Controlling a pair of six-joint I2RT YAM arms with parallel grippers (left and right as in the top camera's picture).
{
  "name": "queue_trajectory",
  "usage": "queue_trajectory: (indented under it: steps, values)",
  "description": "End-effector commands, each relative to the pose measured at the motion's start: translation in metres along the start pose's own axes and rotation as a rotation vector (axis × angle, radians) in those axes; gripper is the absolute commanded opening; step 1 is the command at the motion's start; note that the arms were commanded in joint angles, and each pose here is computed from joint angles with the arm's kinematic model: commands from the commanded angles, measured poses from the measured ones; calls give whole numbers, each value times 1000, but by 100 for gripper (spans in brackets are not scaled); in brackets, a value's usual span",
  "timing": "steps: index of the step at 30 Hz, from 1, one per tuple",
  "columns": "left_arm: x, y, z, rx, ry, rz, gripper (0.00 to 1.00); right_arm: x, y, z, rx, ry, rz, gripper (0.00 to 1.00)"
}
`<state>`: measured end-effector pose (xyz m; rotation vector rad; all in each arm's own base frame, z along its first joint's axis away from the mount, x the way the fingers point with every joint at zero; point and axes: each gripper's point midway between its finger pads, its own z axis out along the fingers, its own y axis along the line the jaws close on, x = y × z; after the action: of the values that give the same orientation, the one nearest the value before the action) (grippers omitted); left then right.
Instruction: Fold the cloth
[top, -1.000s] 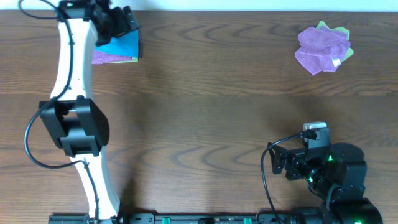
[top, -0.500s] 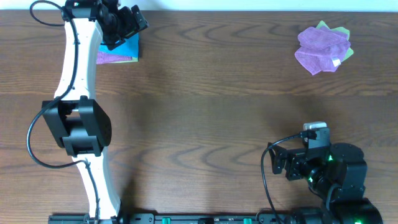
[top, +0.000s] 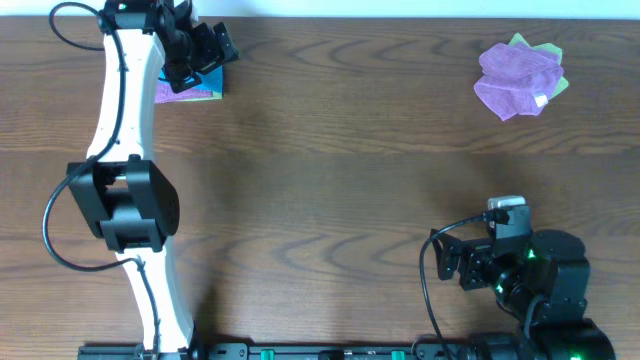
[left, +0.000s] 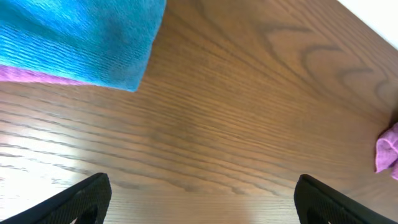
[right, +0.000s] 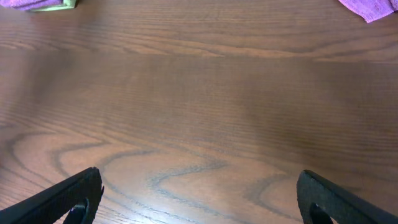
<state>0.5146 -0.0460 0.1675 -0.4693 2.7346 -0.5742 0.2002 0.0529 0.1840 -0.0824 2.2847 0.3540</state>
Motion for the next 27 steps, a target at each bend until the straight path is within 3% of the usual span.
queue_trajectory:
  steps: [1,10,27]
  values:
    - [-15,-12,-58,-23,-147,74,95,1,-1,0,4,-1,16,99]
    - [1,-15,-90,-35,-266,168,95,1,-1,0,4,-1,16,99]
    - [93,24,-123,-19,-545,269,95,1,-1,0,4,-1,16,99]
